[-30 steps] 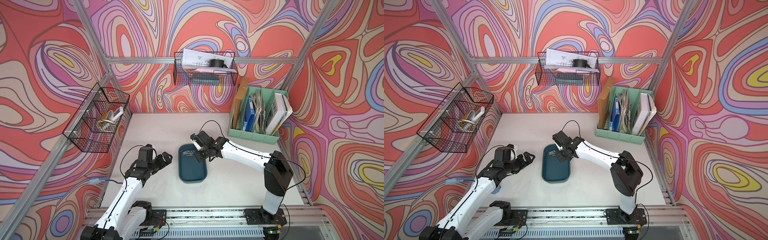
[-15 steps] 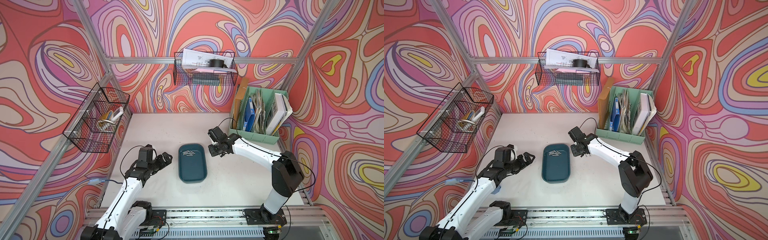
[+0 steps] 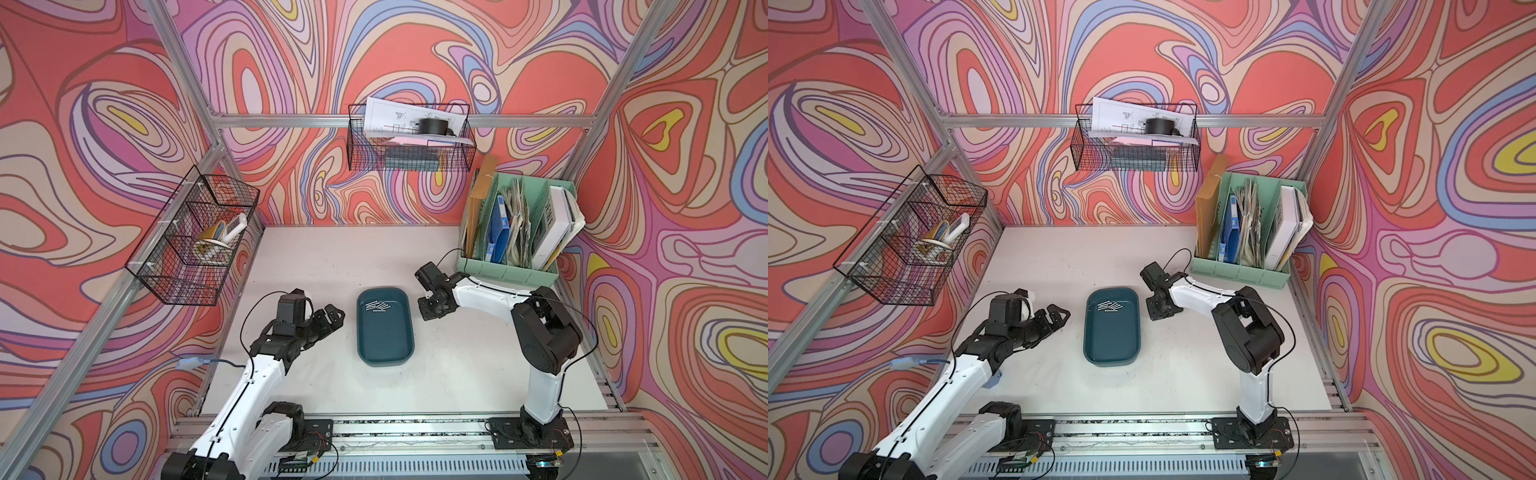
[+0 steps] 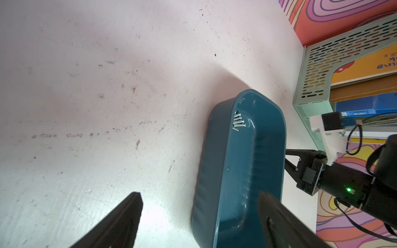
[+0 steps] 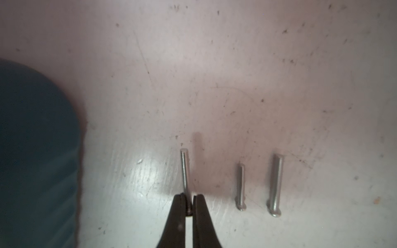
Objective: Take out the screws from the storage box
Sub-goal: Place the screw at the center of the board.
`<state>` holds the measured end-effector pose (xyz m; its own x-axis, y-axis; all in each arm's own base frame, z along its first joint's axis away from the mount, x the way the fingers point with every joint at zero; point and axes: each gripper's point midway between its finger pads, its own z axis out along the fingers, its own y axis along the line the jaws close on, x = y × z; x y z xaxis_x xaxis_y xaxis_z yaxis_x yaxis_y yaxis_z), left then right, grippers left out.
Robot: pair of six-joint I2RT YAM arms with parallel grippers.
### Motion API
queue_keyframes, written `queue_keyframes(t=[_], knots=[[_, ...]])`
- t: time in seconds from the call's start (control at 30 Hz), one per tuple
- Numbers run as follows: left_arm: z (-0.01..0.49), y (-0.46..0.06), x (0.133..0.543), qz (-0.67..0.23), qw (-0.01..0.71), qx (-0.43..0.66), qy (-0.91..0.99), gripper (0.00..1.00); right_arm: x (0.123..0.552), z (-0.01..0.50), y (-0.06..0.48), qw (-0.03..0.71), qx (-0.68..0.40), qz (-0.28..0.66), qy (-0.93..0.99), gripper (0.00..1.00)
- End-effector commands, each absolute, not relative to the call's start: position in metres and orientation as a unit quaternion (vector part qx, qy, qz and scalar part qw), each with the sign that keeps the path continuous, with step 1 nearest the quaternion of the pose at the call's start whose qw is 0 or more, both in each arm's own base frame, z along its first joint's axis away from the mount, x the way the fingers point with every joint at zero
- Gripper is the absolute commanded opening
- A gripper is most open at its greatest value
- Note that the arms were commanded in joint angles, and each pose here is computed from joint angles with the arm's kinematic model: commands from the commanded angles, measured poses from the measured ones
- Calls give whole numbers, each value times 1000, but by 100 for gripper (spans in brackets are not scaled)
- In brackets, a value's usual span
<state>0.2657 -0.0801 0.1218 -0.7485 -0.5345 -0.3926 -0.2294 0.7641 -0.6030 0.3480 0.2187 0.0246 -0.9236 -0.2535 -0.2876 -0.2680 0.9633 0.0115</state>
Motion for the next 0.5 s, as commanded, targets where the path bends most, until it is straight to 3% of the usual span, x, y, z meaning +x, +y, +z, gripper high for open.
queue_keyframes(t=[0.0,0.2,0.47], knots=[[118,-80,262,-266,277,-214,898,90,347,12,215,133,-115,31,984,2],[117,-81,263,-267,275,-214,898,90,344,7,213,123,-111,27,986,7],[117,-82,263,-270,274,-213,898,90,348,31,217,147,-107,42,982,28]])
